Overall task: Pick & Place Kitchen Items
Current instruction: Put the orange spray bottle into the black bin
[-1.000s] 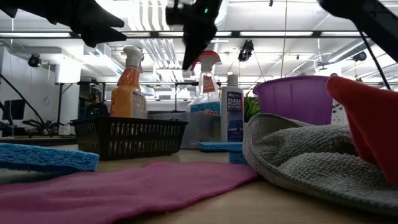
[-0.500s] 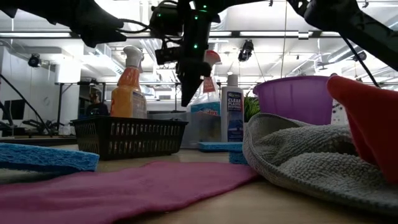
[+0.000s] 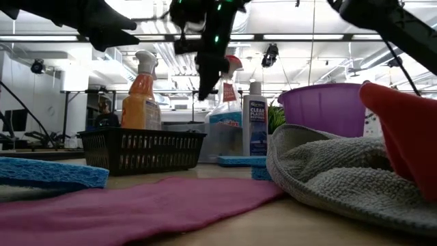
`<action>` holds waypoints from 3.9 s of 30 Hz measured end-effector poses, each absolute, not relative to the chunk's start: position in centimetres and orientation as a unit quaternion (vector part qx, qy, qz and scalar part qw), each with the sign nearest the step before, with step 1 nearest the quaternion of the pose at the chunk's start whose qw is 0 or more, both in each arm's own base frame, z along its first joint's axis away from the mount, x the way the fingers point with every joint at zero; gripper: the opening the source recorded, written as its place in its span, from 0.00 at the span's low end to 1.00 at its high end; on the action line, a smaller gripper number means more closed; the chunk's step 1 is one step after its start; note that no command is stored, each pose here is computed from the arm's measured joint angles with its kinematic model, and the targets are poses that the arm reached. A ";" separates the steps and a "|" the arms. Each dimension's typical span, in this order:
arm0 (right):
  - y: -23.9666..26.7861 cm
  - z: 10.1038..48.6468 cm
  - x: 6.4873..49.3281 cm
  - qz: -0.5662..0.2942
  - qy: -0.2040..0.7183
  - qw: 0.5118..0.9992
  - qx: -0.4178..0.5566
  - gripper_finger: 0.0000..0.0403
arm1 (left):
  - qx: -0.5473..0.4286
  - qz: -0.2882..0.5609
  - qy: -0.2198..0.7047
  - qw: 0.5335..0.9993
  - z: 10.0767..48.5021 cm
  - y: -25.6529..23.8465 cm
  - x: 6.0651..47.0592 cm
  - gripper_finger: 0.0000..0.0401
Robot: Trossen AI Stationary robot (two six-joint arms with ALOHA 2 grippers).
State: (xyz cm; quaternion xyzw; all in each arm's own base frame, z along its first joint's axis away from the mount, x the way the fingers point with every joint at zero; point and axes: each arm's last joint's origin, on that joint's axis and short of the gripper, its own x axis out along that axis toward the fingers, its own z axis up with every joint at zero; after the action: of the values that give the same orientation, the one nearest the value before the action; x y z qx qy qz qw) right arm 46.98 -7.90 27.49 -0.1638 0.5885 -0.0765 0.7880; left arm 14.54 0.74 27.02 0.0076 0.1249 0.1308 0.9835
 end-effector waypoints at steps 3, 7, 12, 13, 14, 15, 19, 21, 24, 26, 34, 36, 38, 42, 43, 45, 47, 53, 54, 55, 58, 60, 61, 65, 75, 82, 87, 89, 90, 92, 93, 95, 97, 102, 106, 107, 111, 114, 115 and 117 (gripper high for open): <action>-7.7 30.0 46.0 -0.081 0.564 0.804 -0.168 0.04 | 0.008 0.131 0.125 0.983 27.0 0.7 14.5 0.78; -7.4 33.8 44.2 -0.072 0.525 0.832 -0.166 0.04 | 0.008 0.131 0.125 0.983 27.0 0.7 14.5 0.78; -7.2 37.8 41.8 -0.061 0.482 0.858 -0.168 0.04 | 0.008 0.131 0.125 0.984 27.0 0.7 14.5 0.78; -7.2 38.3 41.5 -0.059 0.473 0.863 -0.167 0.04 | 0.007 0.131 0.125 0.983 27.0 0.7 14.5 0.78; -7.2 38.9 41.3 -0.057 0.462 0.869 -0.166 0.04 | 0.007 0.137 0.122 0.983 27.1 0.8 14.5 0.78; -7.1 39.4 41.1 -0.057 0.452 0.874 -0.166 0.04 | 0.004 0.143 0.117 0.983 27.2 0.8 14.6 0.78; -7.0 41.1 40.4 -0.062 0.409 0.897 -0.158 0.04 | -0.011 0.195 0.093 0.976 27.6 1.1 14.5 0.78; -7.1 41.4 40.4 -0.068 0.398 0.902 -0.150 0.04 | -0.022 0.220 0.080 0.972 27.7 1.2 14.5 0.78; -7.3 41.5 40.3 -0.076 0.397 0.904 -0.139 0.05 | -0.031 0.249 0.070 0.965 28.2 1.4 14.4 0.78; -7.6 41.5 40.3 -0.080 0.397 0.905 -0.134 0.05 | -0.036 0.268 0.062 0.961 28.8 1.5 14.3 0.78; -8.2 41.4 41.1 -0.091 0.371 0.914 -0.135 0.37 | -0.024 0.333 0.085 0.939 31.0 1.8 13.3 0.78; -8.2 41.5 41.3 -0.091 0.362 0.917 -0.139 0.49 | -0.028 0.345 0.093 0.934 31.1 1.8 13.1 0.78; -8.2 41.6 41.3 -0.075 0.357 0.920 -0.141 0.61 | -0.041 0.358 0.096 0.928 31.1 1.9 12.9 0.78; -8.1 41.8 41.7 -0.035 0.328 0.937 -0.117 0.77 | -0.068 0.369 0.096 0.922 30.9 2.0 12.8 0.78; -8.0 41.9 41.9 -0.029 0.318 0.941 -0.112 0.79 | -0.073 0.371 0.096 0.921 30.8 2.0 12.8 0.78; -8.0 41.9 42.5 -0.018 0.297 0.948 -0.109 0.82 | -0.081 0.378 0.100 0.917 30.8 2.2 12.9 0.78; -7.9 41.8 43.3 -0.007 0.267 0.957 -0.111 0.83 | -0.084 0.385 0.105 0.913 30.8 2.3 13.1 0.78; -7.6 42.4 45.0 0.009 0.153 0.980 -0.128 0.83 | -0.075 0.415 0.167 0.891 30.8 3.3 15.0 0.78; -7.6 42.5 45.2 0.016 0.137 0.982 -0.126 0.83 | -0.074 0.420 0.181 0.886 31.0 3.5 15.2 0.78; -7.6 42.6 45.3 0.026 0.122 0.984 -0.124 0.83 | -0.071 0.424 0.195 0.881 31.2 3.6 15.3 0.78; -7.3 42.3 46.1 0.071 0.064 0.989 -0.117 0.83 | -0.061 0.427 0.220 0.875 32.1 3.6 15.4 0.78; -7.0 41.9 46.6 0.094 0.021 0.989 -0.113 0.83 | -0.051 0.424 0.228 0.875 32.6 3.6 15.2 0.78; -6.9 41.5 46.9 0.099 -0.002 0.989 -0.113 0.83 | -0.044 0.422 0.229 0.876 32.9 3.6 15.1 0.78; -6.7 39.4 47.7 0.104 -0.114 0.982 -0.107 0.83 | -0.020 0.414 0.227 0.881 33.4 3.5 14.1 0.78; -4.9 32.5 45.8 0.076 -0.268 0.954 -0.109 0.83 | -0.047 0.361 0.207 0.908 32.9 3.1 13.4 0.78; -3.2 31.6 42.1 0.020 -0.236 0.960 -0.150 0.83 | -0.044 0.446 0.192 0.873 32.6 3.6 14.0 0.78; -1.9 31.9 37.9 0.002 -0.190 0.968 -0.166 0.83 | -0.047 0.444 0.191 0.874 32.6 3.6 14.0 0.78; -1.6 31.8 36.3 -0.001 -0.152 0.975 -0.162 0.83 | -0.066 0.428 0.189 0.881 32.7 3.6 14.2 0.78; -1.5 31.7 35.6 -0.003 -0.133 0.978 -0.160 0.83 | -0.078 0.419 0.185 0.885 32.9 3.6 14.4 0.78; -1.2 31.3 34.2 -0.005 -0.105 0.983 -0.151 0.83 | -0.098 0.402 0.186 0.891 32.9 3.7 14.9 0.78; -1.1 31.2 33.5 -0.007 -0.095 0.985 -0.145 0.83 | -0.105 0.394 0.187 0.894 33.0 3.8 15.2 0.78; -0.8 31.0 32.3 -0.007 -0.084 0.987 -0.133 0.83 | -0.119 0.389 0.190 0.894 33.3 4.1 15.9 0.78; -0.5 30.9 31.2 -0.010 -0.084 0.989 -0.122 0.83 | -0.125 0.393 0.197 0.889 33.7 4.5 16.5 0.78; -0.1 30.4 29.1 -0.014 -0.072 0.992 -0.104 0.83 | -0.146 0.391 0.251 0.873 35.0 5.9 17.6 0.78; 0.2 30.1 28.2 -0.020 -0.050 0.994 -0.096 0.83 | -0.176 0.385 0.301 0.855 35.3 7.0 18.6 0.78; 0.2 29.9 28.0 -0.022 -0.044 0.994 -0.094 0.83 | -0.180 0.387 0.314 0.848 35.3 7.2 18.9 0.78; 0.5 29.8 27.8 -0.022 -0.031 0.995 -0.089 0.83 | -0.190 0.392 0.354 0.828 35.5 8.0 19.8 0.78; 0.7 29.6 27.8 -0.020 -0.022 0.996 -0.088 0.83 | -0.196 0.399 0.379 0.812 35.5 8.4 20.1 0.78; 0.8 29.6 27.8 -0.019 -0.019 0.996 -0.088 0.83 | -0.197 0.401 0.382 0.809 35.5 8.5 20.3 0.78; 0.9 29.5 27.8 -0.017 -0.017 0.996 -0.087 0.83 | -0.199 0.403 0.386 0.806 35.4 8.7 20.5 0.78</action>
State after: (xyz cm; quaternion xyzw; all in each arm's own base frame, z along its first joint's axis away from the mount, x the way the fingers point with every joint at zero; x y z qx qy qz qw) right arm 27.80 0.86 29.53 -0.0874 -0.0166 -0.0167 0.9959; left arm 20.49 8.69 35.42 -0.1991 0.3856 0.4034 0.8056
